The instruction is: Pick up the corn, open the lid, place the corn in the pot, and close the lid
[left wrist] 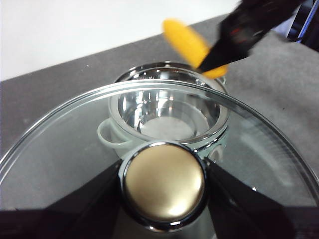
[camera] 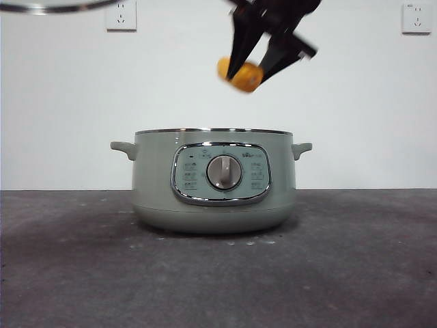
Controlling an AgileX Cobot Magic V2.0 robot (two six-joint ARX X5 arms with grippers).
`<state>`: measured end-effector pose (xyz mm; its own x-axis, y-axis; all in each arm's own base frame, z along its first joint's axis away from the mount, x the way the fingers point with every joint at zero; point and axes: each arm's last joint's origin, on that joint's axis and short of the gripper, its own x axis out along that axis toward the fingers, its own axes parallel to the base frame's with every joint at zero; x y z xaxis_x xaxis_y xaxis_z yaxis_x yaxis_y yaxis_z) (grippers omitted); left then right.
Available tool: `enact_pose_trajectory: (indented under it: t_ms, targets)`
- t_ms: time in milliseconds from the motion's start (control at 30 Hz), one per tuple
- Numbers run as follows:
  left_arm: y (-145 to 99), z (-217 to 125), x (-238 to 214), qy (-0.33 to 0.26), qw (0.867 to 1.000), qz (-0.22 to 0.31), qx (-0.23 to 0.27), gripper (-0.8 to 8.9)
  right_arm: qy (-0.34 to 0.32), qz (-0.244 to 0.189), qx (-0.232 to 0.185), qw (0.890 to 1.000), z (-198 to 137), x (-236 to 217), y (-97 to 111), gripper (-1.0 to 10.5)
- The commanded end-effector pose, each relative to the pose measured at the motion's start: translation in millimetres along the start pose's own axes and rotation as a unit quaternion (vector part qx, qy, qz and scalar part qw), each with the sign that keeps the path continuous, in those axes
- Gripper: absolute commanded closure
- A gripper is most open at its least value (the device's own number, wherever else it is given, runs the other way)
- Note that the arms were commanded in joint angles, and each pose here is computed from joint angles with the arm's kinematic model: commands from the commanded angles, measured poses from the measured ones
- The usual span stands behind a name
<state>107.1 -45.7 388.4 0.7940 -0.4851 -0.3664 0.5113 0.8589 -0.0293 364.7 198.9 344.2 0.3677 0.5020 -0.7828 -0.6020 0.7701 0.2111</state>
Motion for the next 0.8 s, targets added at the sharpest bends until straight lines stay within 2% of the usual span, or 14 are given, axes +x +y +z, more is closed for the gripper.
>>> enact_pose_trajectory:
  t_ms: [33,367,800]
  targets:
    - [-2,5,-17,-0.045,0.999,0.002,0.001,8.22,0.024,0.005,-0.008,1.0,8,29,0,9.6]
    - [-5,-2,-28,-0.039,0.999,0.001,0.0,8.22,0.114,-0.005,-0.012,0.993,-1,105,0,9.6]
    - [-5,-2,-28,-0.039,0.999,-0.001,0.0,8.22,0.155,-0.046,-0.018,0.987,-12,135,-4,9.6]
